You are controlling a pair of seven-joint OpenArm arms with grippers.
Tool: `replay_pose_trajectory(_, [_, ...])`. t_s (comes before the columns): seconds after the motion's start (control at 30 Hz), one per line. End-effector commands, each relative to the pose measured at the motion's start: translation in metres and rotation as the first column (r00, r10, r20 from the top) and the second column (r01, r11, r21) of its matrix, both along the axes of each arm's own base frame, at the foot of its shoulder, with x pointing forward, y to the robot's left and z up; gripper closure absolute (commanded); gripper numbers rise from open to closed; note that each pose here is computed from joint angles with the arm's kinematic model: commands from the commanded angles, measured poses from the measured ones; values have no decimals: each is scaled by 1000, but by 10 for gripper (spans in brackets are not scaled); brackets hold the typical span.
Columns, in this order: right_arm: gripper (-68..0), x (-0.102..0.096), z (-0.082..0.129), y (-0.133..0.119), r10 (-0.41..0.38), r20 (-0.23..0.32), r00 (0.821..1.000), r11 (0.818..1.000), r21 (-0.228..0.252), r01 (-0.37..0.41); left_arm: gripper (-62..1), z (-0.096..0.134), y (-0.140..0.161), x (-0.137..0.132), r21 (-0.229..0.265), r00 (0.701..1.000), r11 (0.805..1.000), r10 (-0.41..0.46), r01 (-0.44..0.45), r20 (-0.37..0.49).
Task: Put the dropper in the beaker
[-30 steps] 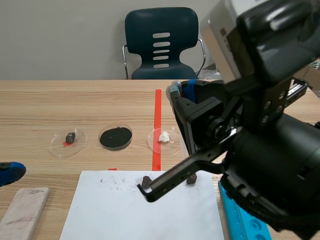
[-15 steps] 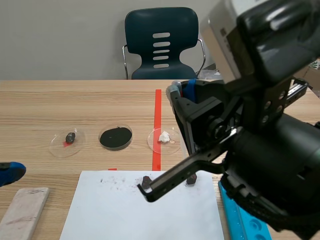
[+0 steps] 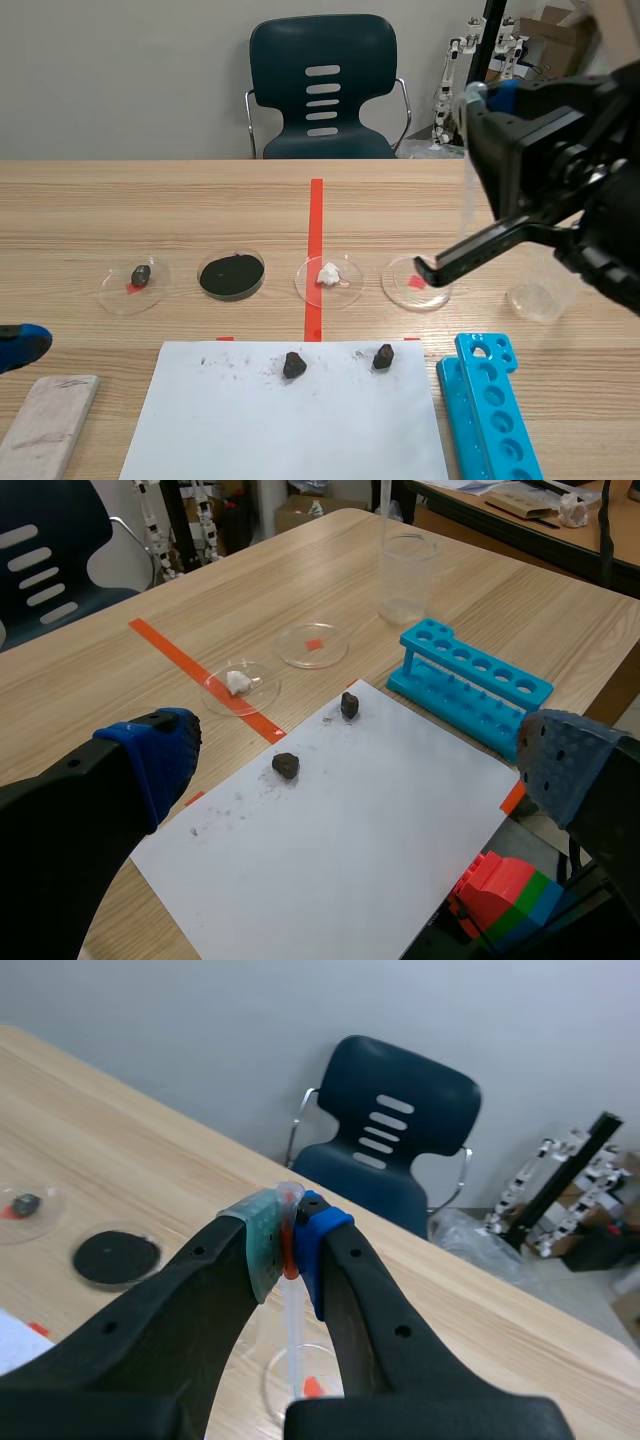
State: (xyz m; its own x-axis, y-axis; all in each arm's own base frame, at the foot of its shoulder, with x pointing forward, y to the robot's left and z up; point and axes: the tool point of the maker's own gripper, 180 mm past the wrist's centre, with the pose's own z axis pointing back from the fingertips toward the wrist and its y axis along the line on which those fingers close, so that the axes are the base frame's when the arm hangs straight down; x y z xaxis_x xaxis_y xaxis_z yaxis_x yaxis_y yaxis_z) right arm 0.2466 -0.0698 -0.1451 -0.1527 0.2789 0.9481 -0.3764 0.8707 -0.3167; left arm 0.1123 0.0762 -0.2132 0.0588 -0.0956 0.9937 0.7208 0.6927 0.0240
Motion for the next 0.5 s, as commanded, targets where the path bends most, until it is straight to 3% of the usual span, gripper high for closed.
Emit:
replay_pose_trajectory(0.0, [-10,2,8,-6,-3,27,1000,1000,6,2,-623,5,-1,1,-25,1000,1000,5,-5,12])
replay_pose_trajectory(0.33, [-10,12,23,-58,-82,38,996,996,18,82,-623,5,-1,1,-25,1000,1000,5,-5,12])
replay_pose_trajectory(0.47, [-10,18,17,-83,-131,17,991,991,15,131,-623,5,-1,1,-25,1000,1000,5,-5,12])
